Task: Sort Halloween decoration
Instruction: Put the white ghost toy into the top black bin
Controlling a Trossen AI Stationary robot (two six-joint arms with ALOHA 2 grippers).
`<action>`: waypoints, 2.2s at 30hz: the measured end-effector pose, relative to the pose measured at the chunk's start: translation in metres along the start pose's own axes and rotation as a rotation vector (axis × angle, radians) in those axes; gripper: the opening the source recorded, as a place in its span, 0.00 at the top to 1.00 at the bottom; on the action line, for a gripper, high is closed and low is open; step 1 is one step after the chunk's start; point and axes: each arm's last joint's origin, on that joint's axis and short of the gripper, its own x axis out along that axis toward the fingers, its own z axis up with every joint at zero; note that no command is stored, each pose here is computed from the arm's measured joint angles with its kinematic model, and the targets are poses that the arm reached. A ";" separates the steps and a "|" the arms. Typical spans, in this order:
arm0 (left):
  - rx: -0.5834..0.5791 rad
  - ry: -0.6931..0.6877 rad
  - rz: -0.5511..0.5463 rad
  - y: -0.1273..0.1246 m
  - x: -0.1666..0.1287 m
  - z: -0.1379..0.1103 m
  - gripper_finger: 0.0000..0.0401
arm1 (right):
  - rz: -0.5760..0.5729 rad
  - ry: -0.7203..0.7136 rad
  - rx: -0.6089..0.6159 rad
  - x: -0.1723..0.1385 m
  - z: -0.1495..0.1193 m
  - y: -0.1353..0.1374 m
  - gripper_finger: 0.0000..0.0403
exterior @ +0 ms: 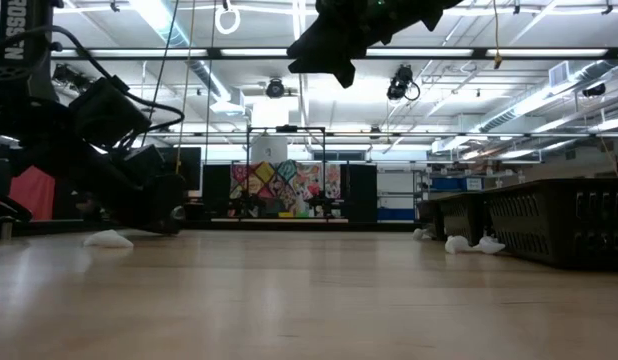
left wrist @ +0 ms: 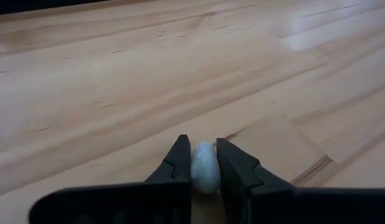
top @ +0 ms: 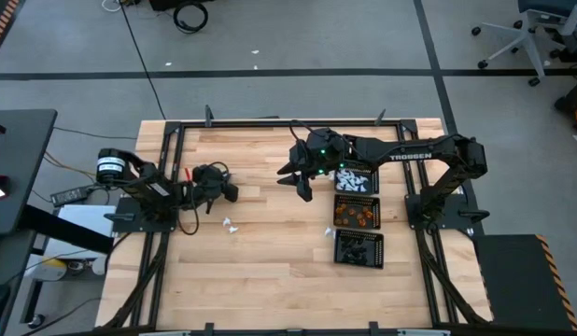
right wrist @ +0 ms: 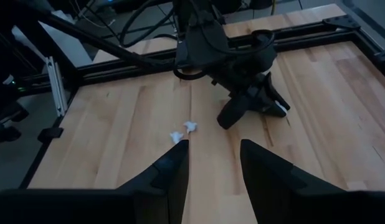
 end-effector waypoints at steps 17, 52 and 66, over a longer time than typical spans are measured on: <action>-0.225 0.014 -0.244 -0.017 0.000 0.013 0.91 | -0.033 -0.014 0.003 -0.008 0.004 -0.012 0.63; -0.429 0.176 -0.673 -0.125 0.059 0.122 0.91 | -0.284 -0.072 0.008 -0.092 0.023 -0.035 0.63; -0.366 0.244 -0.964 -0.226 0.152 0.170 0.91 | -0.320 -0.105 0.080 -0.130 0.026 -0.031 0.63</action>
